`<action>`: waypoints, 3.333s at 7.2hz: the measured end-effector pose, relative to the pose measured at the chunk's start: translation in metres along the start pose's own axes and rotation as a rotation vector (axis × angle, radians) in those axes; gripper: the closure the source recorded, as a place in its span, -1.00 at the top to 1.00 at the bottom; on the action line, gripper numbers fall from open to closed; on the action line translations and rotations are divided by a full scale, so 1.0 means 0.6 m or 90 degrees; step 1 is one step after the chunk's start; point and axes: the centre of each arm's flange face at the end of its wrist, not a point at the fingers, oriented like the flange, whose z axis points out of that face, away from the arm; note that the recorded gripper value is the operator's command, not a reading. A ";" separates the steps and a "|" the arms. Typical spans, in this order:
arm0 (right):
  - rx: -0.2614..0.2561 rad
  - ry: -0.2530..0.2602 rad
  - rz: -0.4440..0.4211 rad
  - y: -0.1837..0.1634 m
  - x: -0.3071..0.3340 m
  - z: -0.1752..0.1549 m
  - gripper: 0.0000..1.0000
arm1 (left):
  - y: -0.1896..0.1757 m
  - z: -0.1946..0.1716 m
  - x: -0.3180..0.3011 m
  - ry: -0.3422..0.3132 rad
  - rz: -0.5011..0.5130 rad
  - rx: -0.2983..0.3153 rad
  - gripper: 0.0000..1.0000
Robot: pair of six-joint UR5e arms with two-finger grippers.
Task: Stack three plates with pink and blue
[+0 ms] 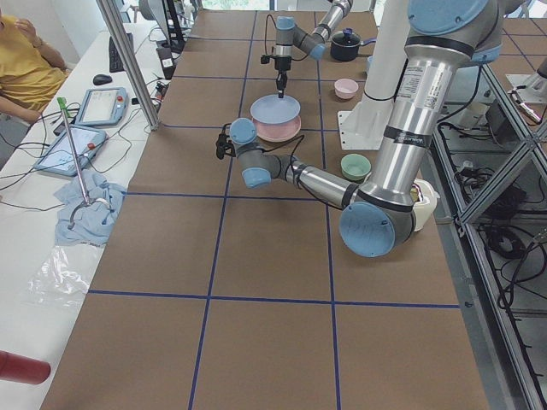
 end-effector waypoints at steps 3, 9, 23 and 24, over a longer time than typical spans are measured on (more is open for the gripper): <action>0.021 0.011 -0.005 0.023 -0.033 0.018 -1.00 | 0.001 0.002 -0.003 -0.001 -0.001 -0.001 0.04; 0.036 0.032 0.000 0.026 -0.058 0.029 1.00 | 0.001 0.004 -0.005 -0.002 -0.002 -0.002 0.05; 0.025 0.242 -0.246 -0.310 0.553 -0.439 1.00 | -0.005 -0.456 -0.548 -0.291 0.282 0.096 1.00; 0.026 0.253 -0.242 -0.321 0.585 -0.484 1.00 | -0.001 -0.484 -0.563 -0.302 0.280 0.098 1.00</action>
